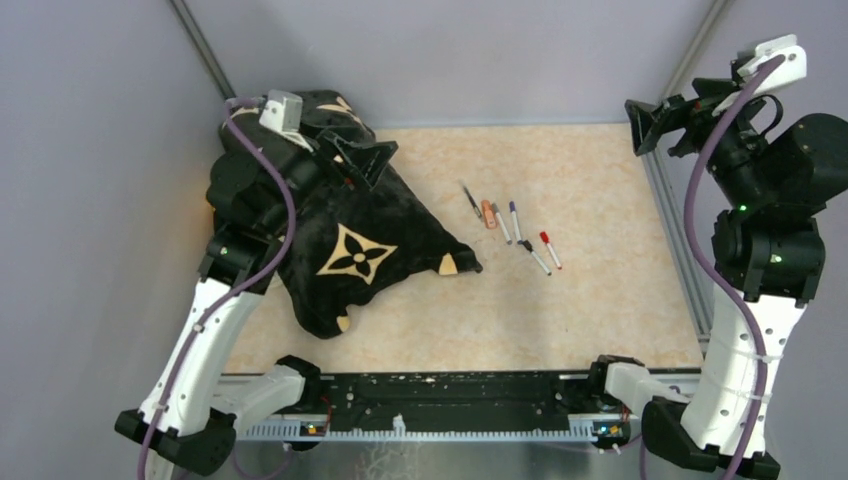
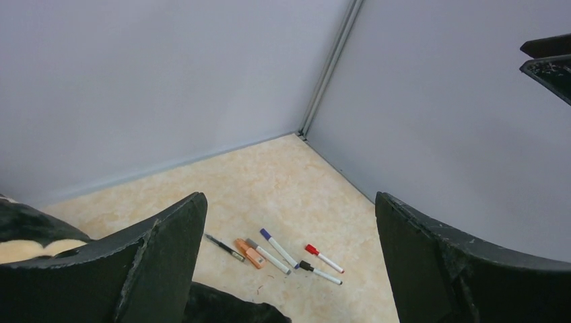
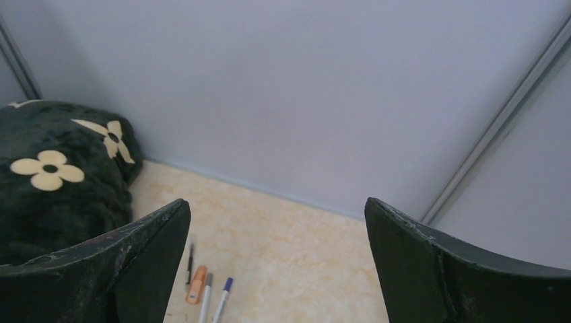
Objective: Insert the pens into the pen caps
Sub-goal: Reset both arms
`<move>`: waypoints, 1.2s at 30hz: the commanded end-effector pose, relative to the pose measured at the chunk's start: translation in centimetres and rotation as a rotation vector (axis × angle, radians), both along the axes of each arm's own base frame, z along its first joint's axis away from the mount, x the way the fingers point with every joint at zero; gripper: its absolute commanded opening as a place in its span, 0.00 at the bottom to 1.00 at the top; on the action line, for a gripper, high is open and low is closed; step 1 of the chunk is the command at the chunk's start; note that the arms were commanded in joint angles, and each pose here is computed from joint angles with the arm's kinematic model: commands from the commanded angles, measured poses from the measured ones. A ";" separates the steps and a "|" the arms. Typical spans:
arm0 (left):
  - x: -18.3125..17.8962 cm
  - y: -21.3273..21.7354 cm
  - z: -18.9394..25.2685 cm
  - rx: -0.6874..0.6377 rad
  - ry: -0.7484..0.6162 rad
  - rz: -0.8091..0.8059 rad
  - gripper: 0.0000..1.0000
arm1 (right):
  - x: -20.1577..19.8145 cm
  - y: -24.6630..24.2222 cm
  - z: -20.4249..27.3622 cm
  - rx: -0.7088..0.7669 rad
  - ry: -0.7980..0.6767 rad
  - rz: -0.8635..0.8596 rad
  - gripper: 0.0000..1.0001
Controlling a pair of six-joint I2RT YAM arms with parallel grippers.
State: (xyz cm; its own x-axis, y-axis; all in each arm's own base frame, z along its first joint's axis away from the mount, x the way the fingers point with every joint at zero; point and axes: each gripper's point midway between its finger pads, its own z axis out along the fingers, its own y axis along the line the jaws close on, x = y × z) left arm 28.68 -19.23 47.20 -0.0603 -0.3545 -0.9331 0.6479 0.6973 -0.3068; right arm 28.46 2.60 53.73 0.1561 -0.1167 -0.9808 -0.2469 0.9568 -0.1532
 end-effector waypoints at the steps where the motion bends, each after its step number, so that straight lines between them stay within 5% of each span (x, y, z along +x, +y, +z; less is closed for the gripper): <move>1: -2.6 1.4 2.0 0.040 -0.028 0.010 0.99 | -0.8 0.9 0.1 0.126 0.078 0.036 0.99; 36: -6.4 2.6 2.3 0.081 -0.098 -0.014 0.99 | -2.1 1.6 1.3 0.115 0.065 0.073 0.99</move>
State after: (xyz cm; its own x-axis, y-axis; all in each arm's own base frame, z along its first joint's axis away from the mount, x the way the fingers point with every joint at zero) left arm 22.57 -16.72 49.65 0.0145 -0.2922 -0.9562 0.6769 0.7067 -0.2057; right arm 27.04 4.48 53.70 0.0489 0.0225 -0.9986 -0.3379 0.9412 0.0046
